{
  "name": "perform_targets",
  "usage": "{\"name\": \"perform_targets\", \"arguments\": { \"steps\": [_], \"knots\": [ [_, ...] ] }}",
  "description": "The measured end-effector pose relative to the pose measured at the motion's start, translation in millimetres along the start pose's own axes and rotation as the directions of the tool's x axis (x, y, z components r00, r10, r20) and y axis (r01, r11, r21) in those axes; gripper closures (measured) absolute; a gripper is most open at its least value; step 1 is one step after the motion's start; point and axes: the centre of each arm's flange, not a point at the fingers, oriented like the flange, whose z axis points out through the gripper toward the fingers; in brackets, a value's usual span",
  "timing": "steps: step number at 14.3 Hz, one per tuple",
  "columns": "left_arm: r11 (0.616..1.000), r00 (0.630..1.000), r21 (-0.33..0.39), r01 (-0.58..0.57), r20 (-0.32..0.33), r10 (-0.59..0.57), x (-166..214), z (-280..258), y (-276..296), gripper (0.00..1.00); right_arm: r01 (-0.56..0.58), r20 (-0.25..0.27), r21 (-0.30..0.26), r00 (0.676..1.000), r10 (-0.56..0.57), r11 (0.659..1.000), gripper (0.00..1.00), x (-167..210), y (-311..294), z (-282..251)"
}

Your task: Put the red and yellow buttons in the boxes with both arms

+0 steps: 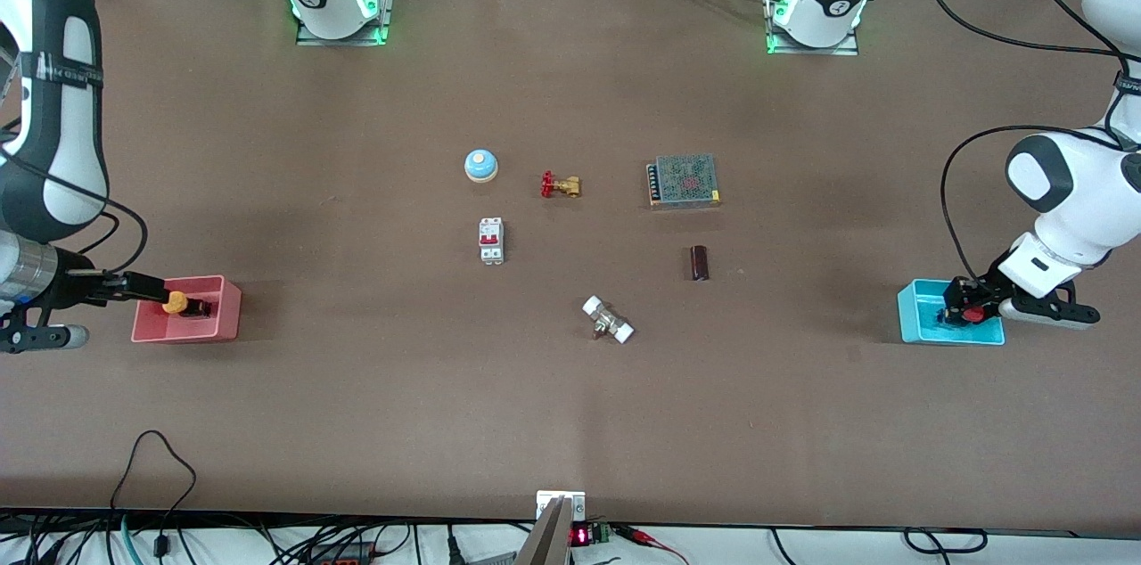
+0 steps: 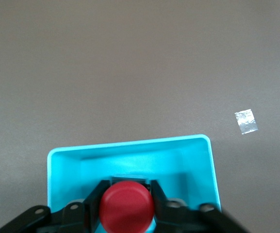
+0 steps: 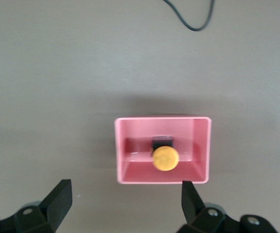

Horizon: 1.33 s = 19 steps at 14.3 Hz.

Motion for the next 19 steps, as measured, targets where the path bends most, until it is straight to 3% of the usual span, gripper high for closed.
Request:
{"name": "perform_targets", "arguments": {
  "steps": [3,7,10,13,16,19],
  "knots": [
    [1.0,1.0,0.001,0.001,0.0,-0.001,0,0,-1,0.27,-0.02,-0.008,0.01,1.0,0.02,1.0,0.0,3,-47,-19],
    [1.0,1.0,0.001,0.001,0.001,-0.001,0,0,-1,0.21,-0.056,0.009,0.035,0.998,0.056,0.998,0.0,-8,-90,-58],
    [1.0,1.0,0.004,0.001,-0.005,-0.001,2,-2,-3,0.0,-0.069,0.022,0.056,0.997,0.068,0.996,0.0,-28,-85,-98],
    [1.0,0.998,-0.003,0.004,0.07,-0.004,22,-24,-16,0.0,-0.087,0.032,0.068,0.996,0.085,0.994,0.0,-43,-72,-120],
    [1.0,0.984,-0.014,0.004,0.181,-0.001,60,-86,-24,0.0,-0.095,0.052,0.072,0.994,0.091,0.993,0.0,-48,-68,-121],
    [0.999,0.957,-0.027,0.028,0.29,-0.018,83,-148,0,0.0,-0.098,0.038,0.069,0.995,0.095,0.993,0.0,-53,-64,-134]
  ]
}}
